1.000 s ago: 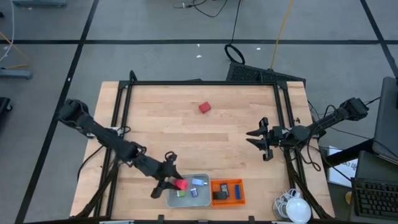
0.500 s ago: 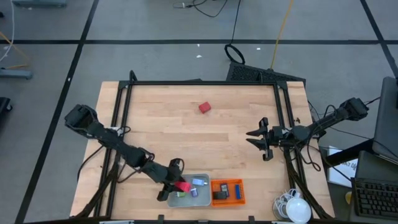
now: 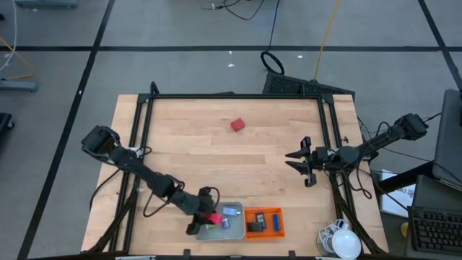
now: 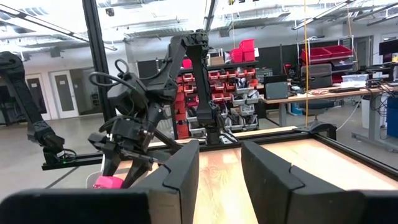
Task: Pick & Place Office items
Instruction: Put the pink charger adapter into the gray bin, then put the red charger adapter into the gray bin
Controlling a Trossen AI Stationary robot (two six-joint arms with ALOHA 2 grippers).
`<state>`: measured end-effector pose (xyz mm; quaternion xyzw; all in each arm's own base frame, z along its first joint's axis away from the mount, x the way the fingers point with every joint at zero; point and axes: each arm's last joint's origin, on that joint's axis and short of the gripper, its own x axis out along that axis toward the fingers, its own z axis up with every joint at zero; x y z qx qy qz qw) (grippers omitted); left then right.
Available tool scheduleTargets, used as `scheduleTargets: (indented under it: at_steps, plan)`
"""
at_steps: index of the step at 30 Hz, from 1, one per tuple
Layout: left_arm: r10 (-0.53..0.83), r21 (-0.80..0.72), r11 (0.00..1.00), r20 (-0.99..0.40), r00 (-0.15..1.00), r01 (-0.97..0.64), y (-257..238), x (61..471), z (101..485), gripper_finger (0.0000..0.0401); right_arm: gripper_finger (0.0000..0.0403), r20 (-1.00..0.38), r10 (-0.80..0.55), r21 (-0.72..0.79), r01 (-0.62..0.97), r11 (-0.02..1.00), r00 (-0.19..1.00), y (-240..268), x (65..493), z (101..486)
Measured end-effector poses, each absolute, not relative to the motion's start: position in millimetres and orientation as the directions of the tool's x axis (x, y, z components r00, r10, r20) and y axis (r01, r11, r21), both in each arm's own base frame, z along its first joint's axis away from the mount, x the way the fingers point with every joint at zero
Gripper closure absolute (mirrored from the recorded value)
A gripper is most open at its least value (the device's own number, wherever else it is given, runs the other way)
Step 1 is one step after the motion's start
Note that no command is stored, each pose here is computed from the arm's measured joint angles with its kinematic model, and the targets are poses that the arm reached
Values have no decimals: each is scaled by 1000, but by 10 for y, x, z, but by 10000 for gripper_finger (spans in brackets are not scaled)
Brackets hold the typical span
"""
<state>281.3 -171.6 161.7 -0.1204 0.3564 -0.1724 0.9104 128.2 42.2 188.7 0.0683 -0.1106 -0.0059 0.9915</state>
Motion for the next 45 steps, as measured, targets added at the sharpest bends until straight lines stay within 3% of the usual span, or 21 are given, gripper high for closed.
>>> scheduleTargets:
  at_steps: [5,16,29,45]
  plan:
    - [-406,-363,906,-608,682,217,-1687,2831,1616,241,293,219,-27,137,-3,991,975,422,1282,1887]
    - [-414,-372,901,-588,695,222,-1694,2844,1629,188,293,219,-27,137,-3,991,975,422,1282,1887]
    - [-415,-382,898,-567,711,219,-1666,2881,1648,204,291,218,-27,137,-3,991,976,422,1282,1887]
    - [-322,-390,907,-396,860,161,-1164,3094,2119,202,291,217,-27,136,-3,991,976,423,1286,1884]
